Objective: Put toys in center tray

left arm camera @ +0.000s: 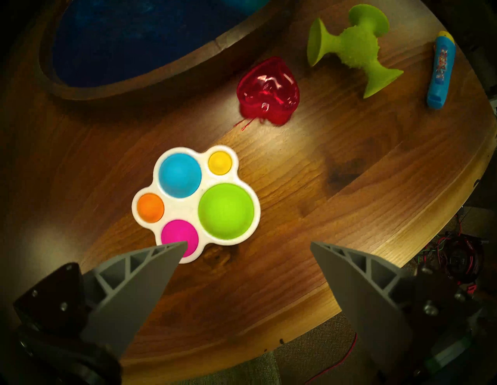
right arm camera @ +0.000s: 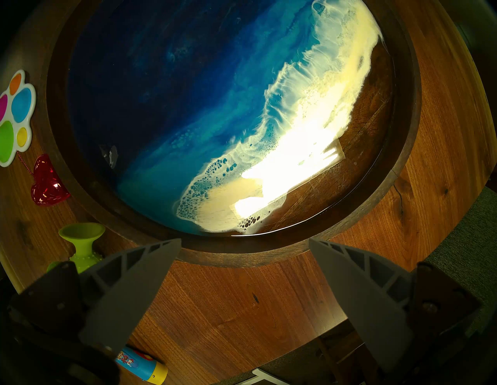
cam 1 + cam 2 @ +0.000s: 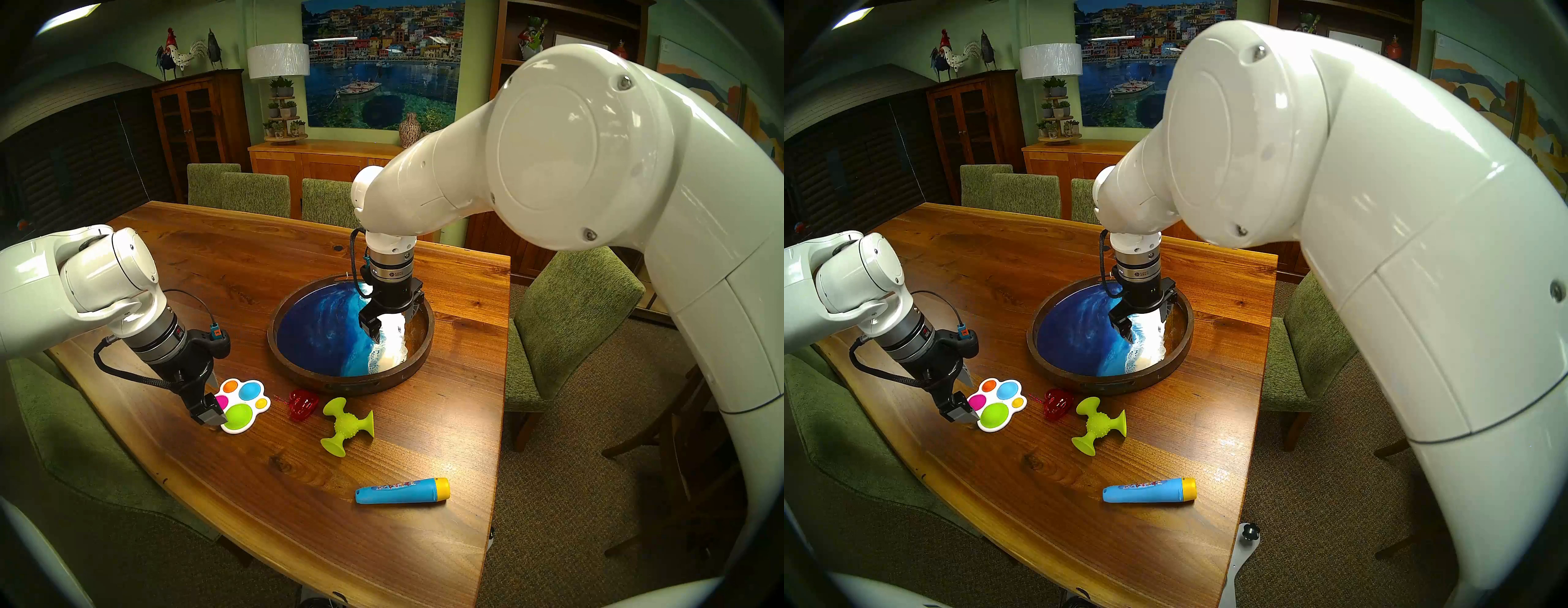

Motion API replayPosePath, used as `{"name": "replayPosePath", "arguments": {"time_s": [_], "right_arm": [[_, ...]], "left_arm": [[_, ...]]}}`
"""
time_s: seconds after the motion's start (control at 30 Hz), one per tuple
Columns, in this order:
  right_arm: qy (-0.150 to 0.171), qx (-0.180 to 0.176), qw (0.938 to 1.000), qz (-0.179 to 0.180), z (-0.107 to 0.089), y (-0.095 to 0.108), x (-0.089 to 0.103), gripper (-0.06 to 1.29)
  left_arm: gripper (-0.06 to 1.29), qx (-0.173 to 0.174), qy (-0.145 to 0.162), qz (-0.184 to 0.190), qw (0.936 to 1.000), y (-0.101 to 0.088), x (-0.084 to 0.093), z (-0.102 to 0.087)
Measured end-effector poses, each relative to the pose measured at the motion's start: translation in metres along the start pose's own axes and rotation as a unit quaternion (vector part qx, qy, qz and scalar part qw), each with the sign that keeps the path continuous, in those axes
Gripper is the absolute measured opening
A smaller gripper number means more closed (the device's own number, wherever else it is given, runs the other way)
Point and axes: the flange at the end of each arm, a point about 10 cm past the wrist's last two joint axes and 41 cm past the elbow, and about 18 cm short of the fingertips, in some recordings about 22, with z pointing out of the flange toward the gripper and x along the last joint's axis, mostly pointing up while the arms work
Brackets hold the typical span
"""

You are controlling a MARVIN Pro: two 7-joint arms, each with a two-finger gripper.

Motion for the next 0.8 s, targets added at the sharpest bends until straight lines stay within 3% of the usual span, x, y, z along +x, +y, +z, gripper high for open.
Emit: {"name": "replayPosePath", "arguments": {"time_s": [0.8], "right_arm": [[0.0,0.0,1.0,0.0,0.0,0.0,0.0,1.23]], "left_arm": [[1.23,-0.004,-0.001,-0.012,0.9999,-0.006,-0.01,0.041]]}}
